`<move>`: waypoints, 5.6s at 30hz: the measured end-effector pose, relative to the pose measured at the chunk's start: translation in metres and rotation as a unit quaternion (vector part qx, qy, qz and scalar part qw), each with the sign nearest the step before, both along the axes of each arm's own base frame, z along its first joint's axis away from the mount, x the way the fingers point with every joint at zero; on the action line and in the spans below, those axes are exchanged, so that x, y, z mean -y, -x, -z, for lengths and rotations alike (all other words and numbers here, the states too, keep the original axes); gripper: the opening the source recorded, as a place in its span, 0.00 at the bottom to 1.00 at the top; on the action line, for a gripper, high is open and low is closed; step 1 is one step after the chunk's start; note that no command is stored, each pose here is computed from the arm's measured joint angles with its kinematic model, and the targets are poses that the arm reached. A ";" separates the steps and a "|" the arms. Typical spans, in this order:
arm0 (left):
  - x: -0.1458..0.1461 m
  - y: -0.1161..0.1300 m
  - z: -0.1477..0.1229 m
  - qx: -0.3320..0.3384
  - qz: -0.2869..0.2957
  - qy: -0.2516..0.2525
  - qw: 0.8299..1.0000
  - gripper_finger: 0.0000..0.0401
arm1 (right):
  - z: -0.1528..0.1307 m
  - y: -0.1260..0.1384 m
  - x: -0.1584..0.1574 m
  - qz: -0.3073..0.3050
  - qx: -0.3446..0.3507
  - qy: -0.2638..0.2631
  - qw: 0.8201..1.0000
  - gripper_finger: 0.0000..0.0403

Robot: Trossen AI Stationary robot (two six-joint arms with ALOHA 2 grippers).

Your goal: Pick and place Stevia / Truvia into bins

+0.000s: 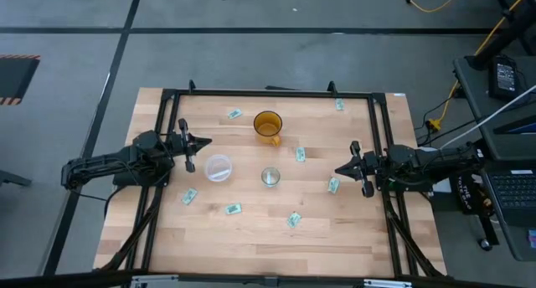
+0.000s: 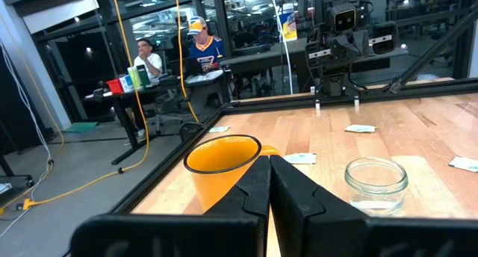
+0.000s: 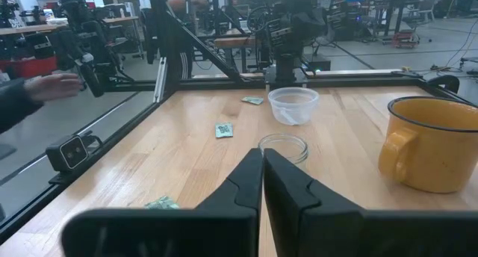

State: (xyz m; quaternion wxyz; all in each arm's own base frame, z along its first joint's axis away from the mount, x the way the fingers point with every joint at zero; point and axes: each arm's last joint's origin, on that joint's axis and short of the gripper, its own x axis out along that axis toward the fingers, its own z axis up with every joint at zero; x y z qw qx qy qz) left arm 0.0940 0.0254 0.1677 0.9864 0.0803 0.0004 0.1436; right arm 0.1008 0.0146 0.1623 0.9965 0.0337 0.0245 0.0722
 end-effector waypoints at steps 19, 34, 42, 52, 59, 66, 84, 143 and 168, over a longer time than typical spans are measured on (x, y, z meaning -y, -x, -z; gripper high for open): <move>0.000 0.000 -0.001 -0.013 -0.002 -0.056 0.998 0.01 | 0.000 0.000 0.000 0.000 0.002 0.014 1.000 0.05; 0.000 0.000 -0.002 -0.008 -0.002 -0.057 0.998 0.01 | -0.013 0.000 0.012 0.175 0.063 0.021 0.982 0.05; -0.002 0.001 -0.007 0.020 -0.033 -0.059 0.997 0.01 | -0.037 0.001 0.019 0.210 0.080 0.036 0.974 0.05; -0.002 0.000 -0.010 0.051 -0.025 -0.005 0.998 0.01 | -0.018 -0.014 0.035 0.345 -0.028 0.015 0.938 0.05; -0.005 -0.005 -0.012 0.072 -0.064 0.041 0.994 0.01 | -0.015 -0.021 0.049 0.398 -0.053 -0.026 0.915 0.05; -0.013 -0.013 -0.007 0.057 -0.137 0.072 0.986 0.01 | -0.026 -0.032 0.060 0.432 -0.100 -0.044 0.895 0.05; -0.034 -0.050 -0.017 -0.042 -0.071 0.070 0.994 0.01 | -0.035 -0.078 0.108 0.484 -0.309 -0.041 0.817 0.05; -0.035 -0.064 -0.020 -0.066 -0.054 0.043 0.995 0.01 | 0.008 -0.074 0.251 0.543 -0.471 -0.225 0.658 0.57; -0.035 -0.064 -0.020 -0.068 -0.054 0.043 0.995 0.01 | 0.014 -0.071 0.263 0.563 -0.451 -0.230 0.653 0.57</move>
